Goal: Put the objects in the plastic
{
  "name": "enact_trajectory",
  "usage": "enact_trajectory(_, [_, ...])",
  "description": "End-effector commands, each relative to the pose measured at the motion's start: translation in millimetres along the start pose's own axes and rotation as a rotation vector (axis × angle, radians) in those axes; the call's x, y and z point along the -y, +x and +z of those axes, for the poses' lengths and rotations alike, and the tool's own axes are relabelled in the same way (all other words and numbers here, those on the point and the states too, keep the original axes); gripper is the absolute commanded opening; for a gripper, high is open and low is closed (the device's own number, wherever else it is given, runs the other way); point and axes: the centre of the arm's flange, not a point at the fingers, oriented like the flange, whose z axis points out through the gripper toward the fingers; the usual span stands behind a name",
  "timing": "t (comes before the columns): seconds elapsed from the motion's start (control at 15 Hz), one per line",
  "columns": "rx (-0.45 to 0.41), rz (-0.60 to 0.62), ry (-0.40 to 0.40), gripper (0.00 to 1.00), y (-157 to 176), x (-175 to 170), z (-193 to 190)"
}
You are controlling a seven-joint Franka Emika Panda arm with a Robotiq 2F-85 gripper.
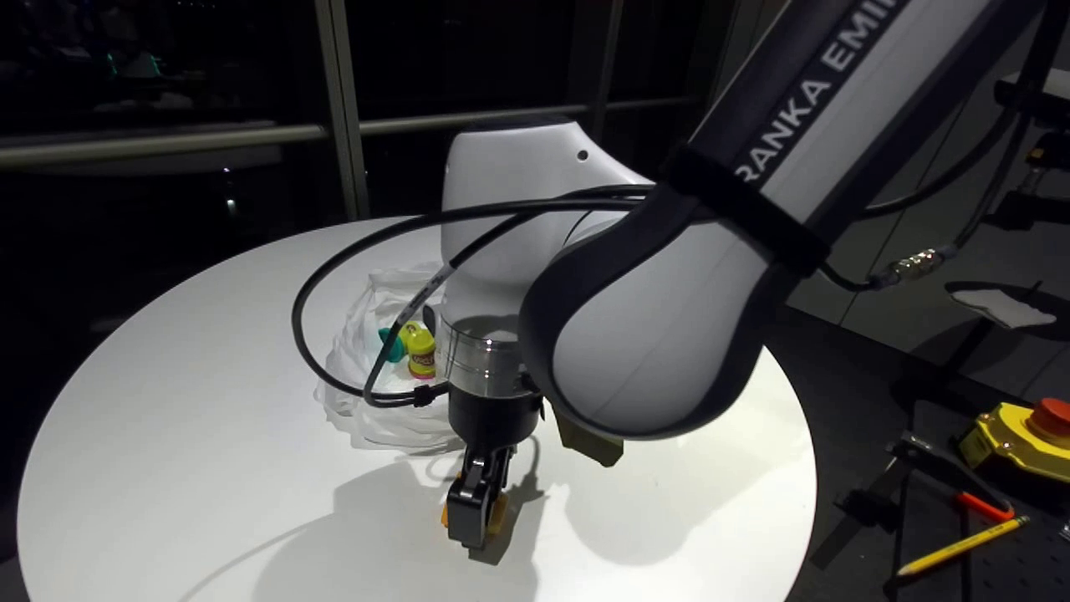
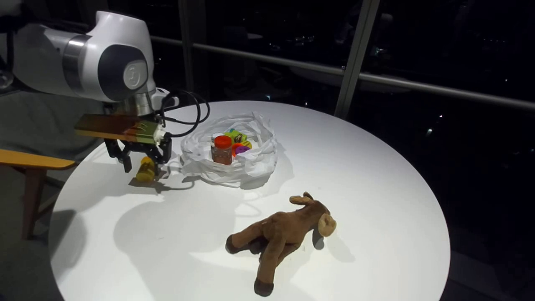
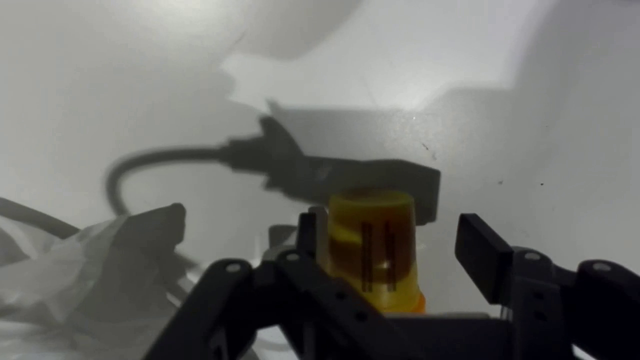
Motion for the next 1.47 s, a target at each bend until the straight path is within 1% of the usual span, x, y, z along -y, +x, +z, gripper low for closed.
enact_trajectory(0.0, [-0.051,-0.014,0.028,0.42,5.0,-1.8,4.3])
enact_trajectory(0.13, [-0.065,-0.011,0.011,0.28,7.1,-3.9,7.5])
enact_trajectory(0.2, [-0.075,-0.004,-0.002,0.20,8.4,-4.7,6.2])
enact_trajectory(0.33, [-0.095,0.010,-0.033,0.18,11.7,-6.8,-6.9])
enact_trajectory(0.4, [-0.101,0.015,-0.048,0.18,15.1,-7.9,-17.8])
enact_trajectory(0.53, [-0.140,0.025,-0.087,0.17,26.1,-9.1,-47.7])
enact_trajectory(0.6, [-0.182,0.043,-0.127,0.17,36.8,-13.8,-68.8])
enact_trajectory(0.73, [-0.262,0.082,-0.178,0.17,61.1,-24.0,-106.4])
enact_trajectory(0.93, [-0.383,0.165,-0.248,0.17,94.2,-58.5,-155.8])
enact_trajectory(1.07, [-0.440,0.237,-0.308,0.17,111.2,-91.4,-169.4])
enact_trajectory(1.2, [-0.446,0.307,-0.359,0.17,118.0,-130.9,-165.0])
enact_trajectory(1.33, [-0.411,0.364,-0.394,0.17,119.5,-167.4,-148.0])
enact_trajectory(1.4, [-0.387,0.389,-0.399,0.17,116.3,-181.7,-136.3])
